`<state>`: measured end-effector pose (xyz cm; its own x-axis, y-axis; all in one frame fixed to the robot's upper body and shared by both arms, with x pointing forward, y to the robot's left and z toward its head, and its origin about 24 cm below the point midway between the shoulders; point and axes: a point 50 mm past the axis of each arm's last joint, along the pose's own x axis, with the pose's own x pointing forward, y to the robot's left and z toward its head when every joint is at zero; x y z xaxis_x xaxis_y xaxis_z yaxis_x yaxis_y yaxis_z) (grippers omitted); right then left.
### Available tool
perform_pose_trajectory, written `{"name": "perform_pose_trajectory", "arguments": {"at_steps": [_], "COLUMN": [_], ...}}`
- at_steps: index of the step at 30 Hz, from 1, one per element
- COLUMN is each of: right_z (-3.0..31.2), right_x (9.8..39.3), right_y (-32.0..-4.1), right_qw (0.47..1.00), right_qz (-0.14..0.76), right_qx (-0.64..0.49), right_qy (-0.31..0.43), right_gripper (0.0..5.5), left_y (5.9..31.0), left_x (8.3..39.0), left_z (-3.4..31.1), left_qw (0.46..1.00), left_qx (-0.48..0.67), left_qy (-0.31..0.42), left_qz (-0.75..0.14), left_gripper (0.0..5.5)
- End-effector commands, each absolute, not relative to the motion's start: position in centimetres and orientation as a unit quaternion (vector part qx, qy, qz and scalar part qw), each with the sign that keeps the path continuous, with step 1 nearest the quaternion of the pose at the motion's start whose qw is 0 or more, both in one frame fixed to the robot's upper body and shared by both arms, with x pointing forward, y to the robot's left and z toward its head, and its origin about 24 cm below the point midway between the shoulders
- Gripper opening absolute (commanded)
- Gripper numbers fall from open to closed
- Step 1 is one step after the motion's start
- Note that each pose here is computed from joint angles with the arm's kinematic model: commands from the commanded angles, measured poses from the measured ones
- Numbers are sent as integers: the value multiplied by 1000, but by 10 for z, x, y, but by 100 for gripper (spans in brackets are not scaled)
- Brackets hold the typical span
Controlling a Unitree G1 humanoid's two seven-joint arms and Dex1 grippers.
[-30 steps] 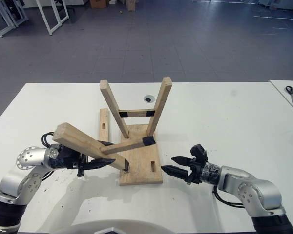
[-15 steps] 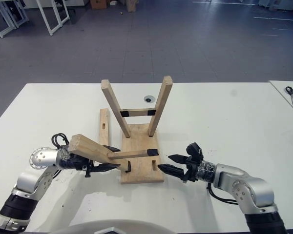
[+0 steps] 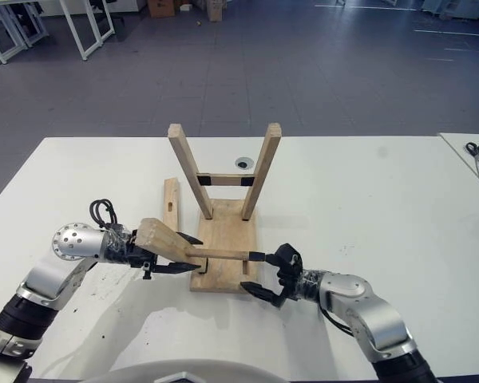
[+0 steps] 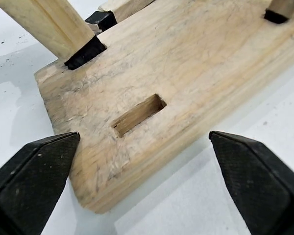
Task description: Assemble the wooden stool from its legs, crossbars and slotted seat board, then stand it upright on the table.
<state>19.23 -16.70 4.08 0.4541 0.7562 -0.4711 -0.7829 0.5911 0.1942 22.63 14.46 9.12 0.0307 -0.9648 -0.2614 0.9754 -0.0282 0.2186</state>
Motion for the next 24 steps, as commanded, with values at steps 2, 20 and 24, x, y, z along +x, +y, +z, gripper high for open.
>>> {"name": "perform_pose_trajectory", "arguments": {"at_steps": [2, 20, 24], "right_z": [37, 54, 56], "right_x": [193, 220, 223], "right_y": [-161, -194, -197], "right_qw": [866, 960, 970], "right_qz": [426, 224, 190], "right_qx": [-53, -31, -26], "right_qy": [257, 164, 150], "right_gripper": [490, 490, 490], "left_y": [168, 180, 161], "left_x": [231, 223, 228], "left_z": [50, 64, 56], "left_qw": [710, 982, 982], "left_qx": [209, -9, -19], "left_qy": [156, 151, 175], "left_qz": [-654, -115, -63], "left_gripper": [263, 415, 415]}}
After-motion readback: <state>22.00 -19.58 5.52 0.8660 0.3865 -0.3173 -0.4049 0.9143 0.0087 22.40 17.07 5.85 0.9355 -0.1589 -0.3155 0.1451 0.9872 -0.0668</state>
